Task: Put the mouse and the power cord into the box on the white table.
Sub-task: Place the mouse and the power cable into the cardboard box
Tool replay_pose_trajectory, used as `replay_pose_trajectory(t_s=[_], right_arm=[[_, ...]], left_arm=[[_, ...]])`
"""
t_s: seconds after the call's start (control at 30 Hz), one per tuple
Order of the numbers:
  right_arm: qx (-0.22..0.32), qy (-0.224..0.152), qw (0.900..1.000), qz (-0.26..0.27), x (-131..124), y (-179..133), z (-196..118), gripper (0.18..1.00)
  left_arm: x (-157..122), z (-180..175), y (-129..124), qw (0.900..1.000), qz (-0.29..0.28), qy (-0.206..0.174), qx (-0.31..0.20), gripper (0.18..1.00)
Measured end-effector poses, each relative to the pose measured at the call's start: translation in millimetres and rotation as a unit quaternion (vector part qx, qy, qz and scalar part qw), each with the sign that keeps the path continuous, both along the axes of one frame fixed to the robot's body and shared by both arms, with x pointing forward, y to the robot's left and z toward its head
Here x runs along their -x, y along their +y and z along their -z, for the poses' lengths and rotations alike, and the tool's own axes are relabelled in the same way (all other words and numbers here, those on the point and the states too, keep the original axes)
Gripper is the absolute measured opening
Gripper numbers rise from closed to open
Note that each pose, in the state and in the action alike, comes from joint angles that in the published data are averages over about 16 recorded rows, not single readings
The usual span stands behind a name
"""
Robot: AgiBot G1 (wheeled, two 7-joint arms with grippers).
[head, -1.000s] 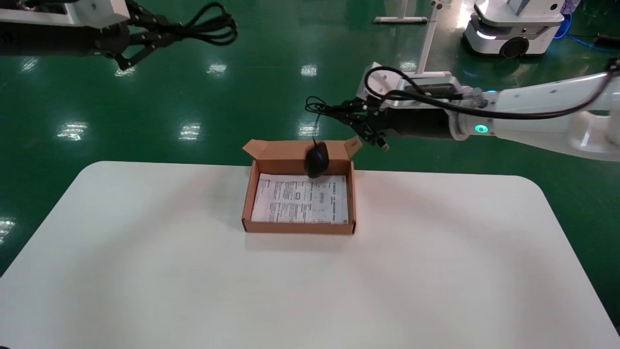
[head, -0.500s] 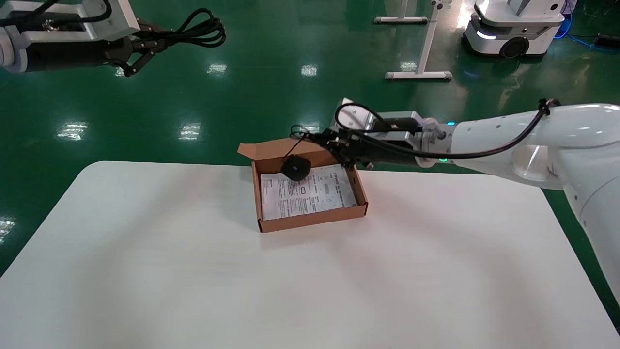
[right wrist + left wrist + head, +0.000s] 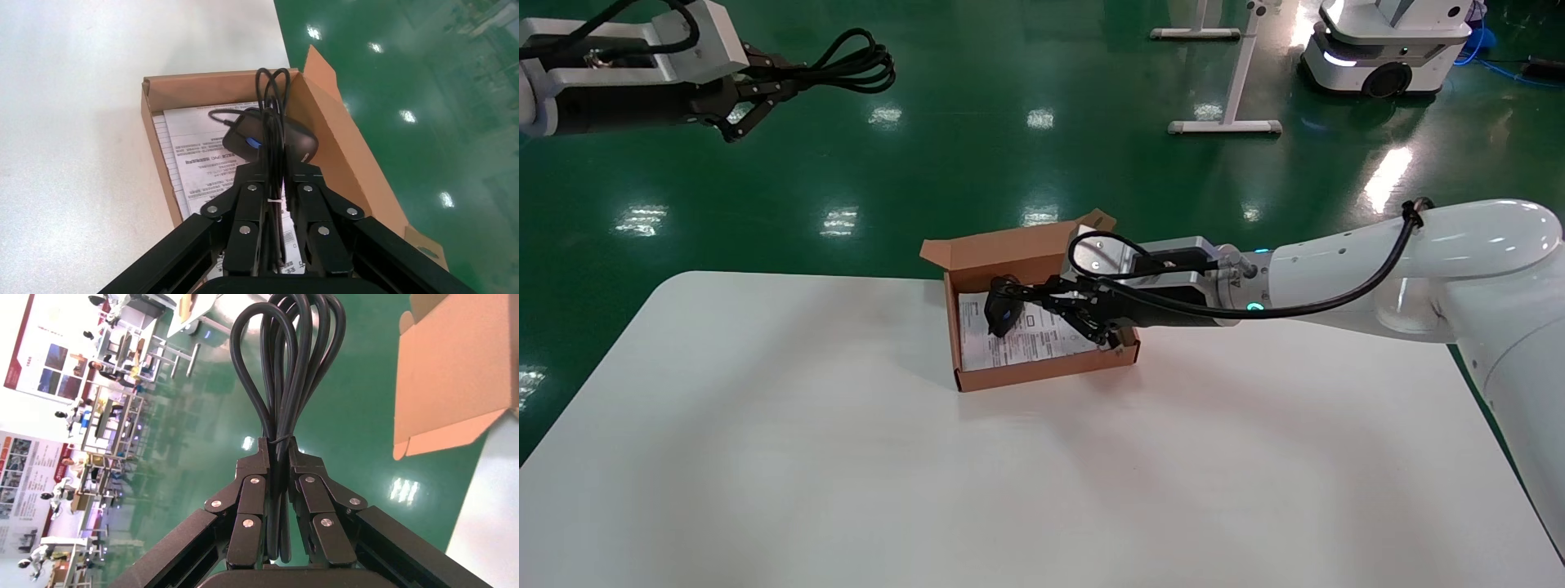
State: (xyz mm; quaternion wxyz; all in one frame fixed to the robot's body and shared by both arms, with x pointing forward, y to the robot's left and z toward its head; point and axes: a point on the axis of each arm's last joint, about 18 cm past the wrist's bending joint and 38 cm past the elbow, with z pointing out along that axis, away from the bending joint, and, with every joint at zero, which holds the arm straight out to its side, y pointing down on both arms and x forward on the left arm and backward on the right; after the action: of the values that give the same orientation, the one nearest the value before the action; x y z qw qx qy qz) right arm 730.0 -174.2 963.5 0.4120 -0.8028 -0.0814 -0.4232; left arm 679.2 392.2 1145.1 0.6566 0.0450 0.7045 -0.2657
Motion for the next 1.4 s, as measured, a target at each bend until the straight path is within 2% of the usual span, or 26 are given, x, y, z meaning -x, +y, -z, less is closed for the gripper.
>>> replay_pose_trajectory(t_s=[0.13,0.4,0.53,0.67,0.87,1.07,1.2,1.4], right_arm=[[0.001,0.001,1.000,0.001,-0.1,0.3,0.0,0.244],[0.000,-0.002,1.000,0.008,-0.8,-5.3,-5.4,0.337],[0.000,-0.008,1.000,0.025,-1.2,-25.1,-15.2,0.397],[0.000,-0.015,0.998,0.054,-0.2,-59.7,-27.3,0.492],[0.004,-0.027,0.993,0.111,7.0,-127.6,-44.6,0.634],[0.013,-0.031,0.986,0.162,16.6,-183.2,-47.8,0.773],[0.019,-0.032,0.982,0.183,20.2,-203.9,-46.2,0.841],[0.021,-0.031,0.979,0.201,21.8,-218.1,-42.7,0.925]], left_arm=[[0.6,2.7,0.8,1.0000,0.002,0.004,-0.002,0.226],[-2.1,13.9,-0.8,0.9998,0.005,0.019,-0.005,0.226],[-8.1,27.7,-5.5,0.9994,0.006,0.034,-0.010,0.226],[-18.6,50.0,-15.0,0.9983,0.009,0.055,-0.016,0.226],[-39.2,90.7,-42.6,0.9955,0.019,0.088,-0.031,0.226],[-57.1,121.4,-80.5,0.9928,0.035,0.106,-0.044,0.226],[-63.4,131.1,-106.2,0.9913,0.051,0.110,-0.050,0.226],[-65.3,137.7,-138.7,0.9878,0.081,0.119,-0.061,0.226]])
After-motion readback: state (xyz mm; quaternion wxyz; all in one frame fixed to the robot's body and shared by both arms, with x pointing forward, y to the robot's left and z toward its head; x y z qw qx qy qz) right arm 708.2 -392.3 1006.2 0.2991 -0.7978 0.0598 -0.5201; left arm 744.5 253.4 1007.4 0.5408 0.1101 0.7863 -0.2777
